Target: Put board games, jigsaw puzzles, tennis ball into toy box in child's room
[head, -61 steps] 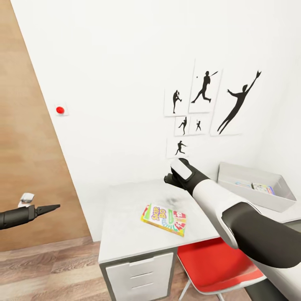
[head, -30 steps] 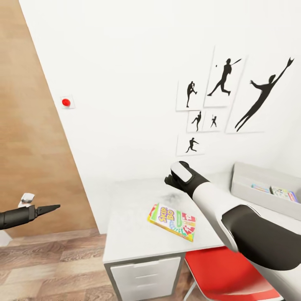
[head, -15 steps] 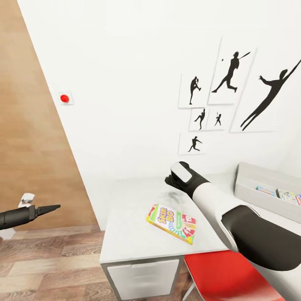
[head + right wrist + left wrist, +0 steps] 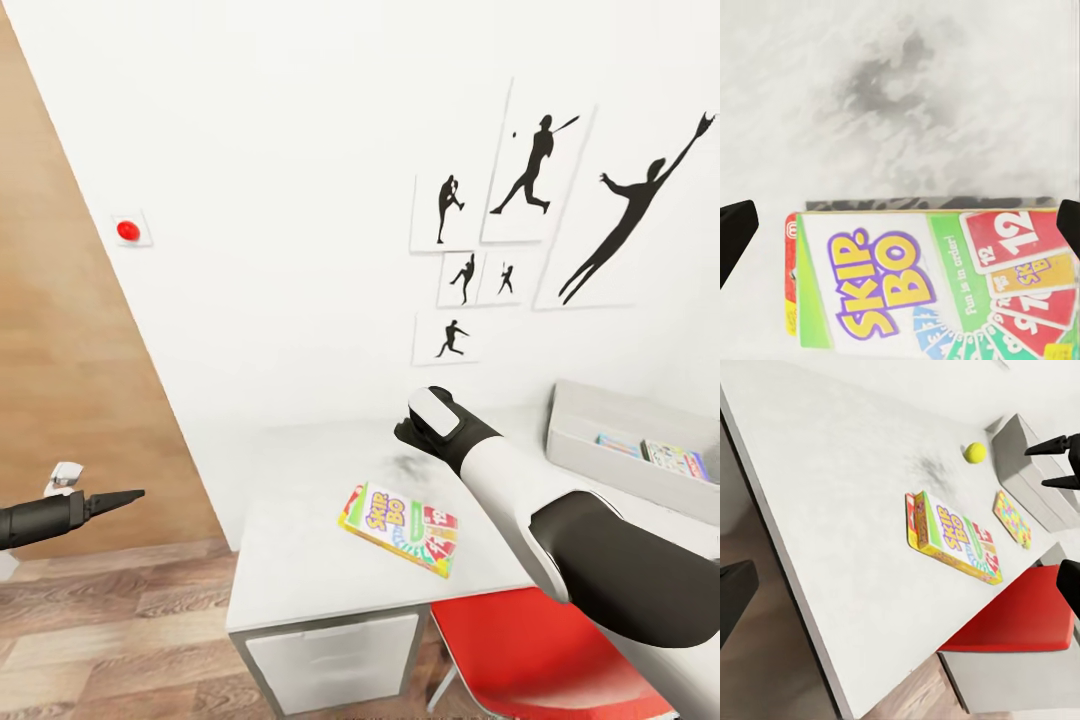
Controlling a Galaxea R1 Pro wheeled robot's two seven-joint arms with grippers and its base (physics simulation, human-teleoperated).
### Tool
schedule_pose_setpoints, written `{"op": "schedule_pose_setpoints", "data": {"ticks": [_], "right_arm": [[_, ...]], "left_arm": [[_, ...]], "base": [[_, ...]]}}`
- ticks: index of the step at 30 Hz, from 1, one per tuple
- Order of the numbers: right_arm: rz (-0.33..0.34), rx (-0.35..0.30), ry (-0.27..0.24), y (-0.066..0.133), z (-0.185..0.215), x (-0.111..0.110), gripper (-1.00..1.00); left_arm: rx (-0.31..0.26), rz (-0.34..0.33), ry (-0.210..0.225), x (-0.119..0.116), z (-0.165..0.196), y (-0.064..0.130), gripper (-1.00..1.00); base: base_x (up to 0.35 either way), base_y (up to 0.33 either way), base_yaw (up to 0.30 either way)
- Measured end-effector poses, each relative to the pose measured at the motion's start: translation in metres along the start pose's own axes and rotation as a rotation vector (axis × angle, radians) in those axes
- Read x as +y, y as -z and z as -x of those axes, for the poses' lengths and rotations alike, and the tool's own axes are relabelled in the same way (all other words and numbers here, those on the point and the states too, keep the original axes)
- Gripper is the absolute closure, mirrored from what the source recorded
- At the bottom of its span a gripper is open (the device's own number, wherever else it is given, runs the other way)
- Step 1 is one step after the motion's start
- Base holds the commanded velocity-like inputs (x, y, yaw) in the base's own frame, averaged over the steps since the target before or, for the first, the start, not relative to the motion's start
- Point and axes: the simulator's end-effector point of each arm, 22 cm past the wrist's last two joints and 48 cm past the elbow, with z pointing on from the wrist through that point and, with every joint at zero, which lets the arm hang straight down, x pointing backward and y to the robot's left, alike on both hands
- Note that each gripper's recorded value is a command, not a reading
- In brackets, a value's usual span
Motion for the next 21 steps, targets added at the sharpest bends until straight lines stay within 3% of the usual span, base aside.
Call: {"op": "schedule_pose_setpoints", "data": {"ticks": [13, 21], "right_arm": [[-0.009, 0.018, 0.004, -0.012, -0.006, -0.002, -1.0], [-0.017, 0.025, 0.008, -0.02, -0.009, -0.004, -1.0]], "left_arm": [[0.012, 0.004, 0.014, 0.007, -0.006, -0.005, -1.0], [0.021, 0.008, 0.023, 0.012, -0.01, -0.008, -1.0]], "base": [[0.0, 0.0, -0.143], [0.0, 0.043, -0.047]]}}
